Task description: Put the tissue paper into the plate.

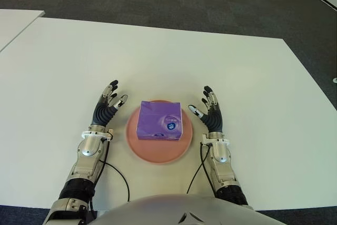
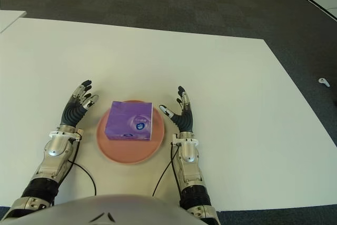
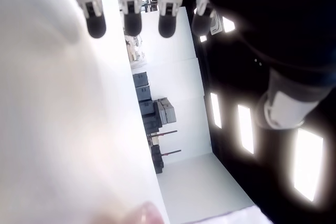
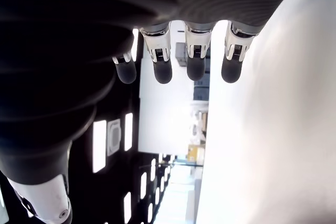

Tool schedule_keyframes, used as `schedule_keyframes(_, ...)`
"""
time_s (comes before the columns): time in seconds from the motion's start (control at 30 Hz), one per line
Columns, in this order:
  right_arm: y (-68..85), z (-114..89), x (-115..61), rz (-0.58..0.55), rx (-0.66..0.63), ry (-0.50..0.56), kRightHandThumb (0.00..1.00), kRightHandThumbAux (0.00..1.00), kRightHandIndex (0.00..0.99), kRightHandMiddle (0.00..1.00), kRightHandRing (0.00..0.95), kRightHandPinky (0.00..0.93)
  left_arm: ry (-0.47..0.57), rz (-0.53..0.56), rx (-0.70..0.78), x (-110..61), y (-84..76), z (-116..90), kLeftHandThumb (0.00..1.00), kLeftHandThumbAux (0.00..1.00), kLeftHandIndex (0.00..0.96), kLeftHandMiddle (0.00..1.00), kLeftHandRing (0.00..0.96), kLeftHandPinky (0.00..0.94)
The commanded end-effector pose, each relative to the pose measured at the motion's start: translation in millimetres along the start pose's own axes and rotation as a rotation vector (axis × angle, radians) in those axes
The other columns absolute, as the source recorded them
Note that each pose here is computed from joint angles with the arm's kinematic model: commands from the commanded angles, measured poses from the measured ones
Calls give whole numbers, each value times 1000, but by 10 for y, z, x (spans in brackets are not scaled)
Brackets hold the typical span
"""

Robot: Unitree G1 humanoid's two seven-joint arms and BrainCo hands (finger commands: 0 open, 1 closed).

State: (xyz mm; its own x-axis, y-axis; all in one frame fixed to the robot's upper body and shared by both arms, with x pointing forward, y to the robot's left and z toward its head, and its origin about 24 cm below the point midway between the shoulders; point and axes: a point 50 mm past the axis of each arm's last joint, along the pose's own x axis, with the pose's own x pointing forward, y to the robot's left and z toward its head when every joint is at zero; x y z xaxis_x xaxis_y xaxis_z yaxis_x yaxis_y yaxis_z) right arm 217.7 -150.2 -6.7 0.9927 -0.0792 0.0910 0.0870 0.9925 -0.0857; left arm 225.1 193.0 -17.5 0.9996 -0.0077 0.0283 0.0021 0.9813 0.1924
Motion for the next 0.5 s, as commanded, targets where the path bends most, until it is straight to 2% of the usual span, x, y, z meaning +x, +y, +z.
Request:
schedule_keyframes(0.03,-32,-274,-249,-11,0,173,68,714,0,0,0,0,145,-23,-15,-208,-49,-254,0,519,0,0,0,0)
schedule_keyframes(0.5,-14,-245,-245,-15,21,162,51,720,0,0,0,0,139,-11,-21,-204,-51,-251,0,527,0,0,0,0)
